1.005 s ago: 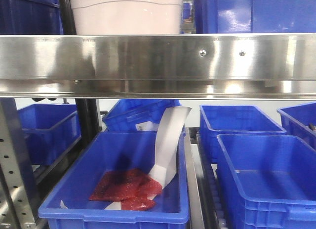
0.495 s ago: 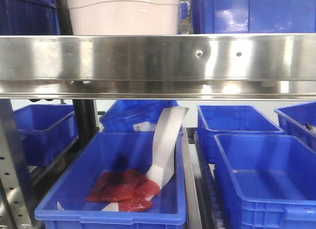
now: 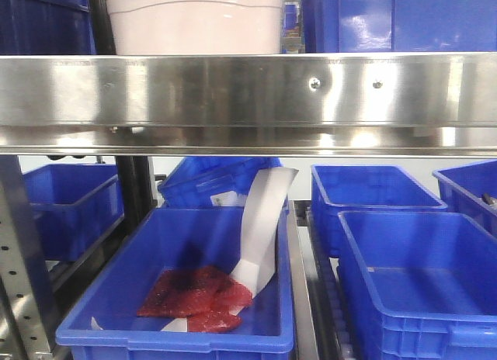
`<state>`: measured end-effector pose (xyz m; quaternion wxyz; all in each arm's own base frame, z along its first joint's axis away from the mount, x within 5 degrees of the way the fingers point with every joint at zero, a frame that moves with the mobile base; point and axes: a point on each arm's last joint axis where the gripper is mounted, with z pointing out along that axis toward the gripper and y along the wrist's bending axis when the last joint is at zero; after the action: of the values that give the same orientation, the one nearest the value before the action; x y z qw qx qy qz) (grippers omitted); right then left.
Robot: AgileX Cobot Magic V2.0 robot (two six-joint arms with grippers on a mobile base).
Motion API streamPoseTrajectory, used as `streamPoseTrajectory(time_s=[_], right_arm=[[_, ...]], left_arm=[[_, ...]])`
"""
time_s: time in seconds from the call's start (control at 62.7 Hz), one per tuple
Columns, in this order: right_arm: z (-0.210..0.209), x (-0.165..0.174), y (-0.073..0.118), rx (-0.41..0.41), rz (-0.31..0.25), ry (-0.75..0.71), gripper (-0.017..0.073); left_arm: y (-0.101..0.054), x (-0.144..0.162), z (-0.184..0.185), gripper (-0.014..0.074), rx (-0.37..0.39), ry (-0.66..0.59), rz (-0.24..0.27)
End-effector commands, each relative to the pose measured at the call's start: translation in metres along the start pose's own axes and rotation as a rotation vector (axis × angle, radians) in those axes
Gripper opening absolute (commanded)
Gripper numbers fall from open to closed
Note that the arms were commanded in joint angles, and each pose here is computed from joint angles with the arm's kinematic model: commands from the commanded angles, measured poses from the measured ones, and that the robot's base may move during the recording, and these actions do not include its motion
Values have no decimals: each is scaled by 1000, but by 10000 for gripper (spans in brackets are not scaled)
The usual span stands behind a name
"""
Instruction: Grab white bin and place on right shelf
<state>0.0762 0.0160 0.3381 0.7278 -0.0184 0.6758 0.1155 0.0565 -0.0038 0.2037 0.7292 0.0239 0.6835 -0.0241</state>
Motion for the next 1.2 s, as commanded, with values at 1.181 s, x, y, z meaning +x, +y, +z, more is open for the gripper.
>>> streamPoseTrajectory(time_s=[1.181], right_arm=[[3, 22, -18, 165, -2, 19, 72]], left_arm=[[0, 0, -1, -118, 5, -71, -18]])
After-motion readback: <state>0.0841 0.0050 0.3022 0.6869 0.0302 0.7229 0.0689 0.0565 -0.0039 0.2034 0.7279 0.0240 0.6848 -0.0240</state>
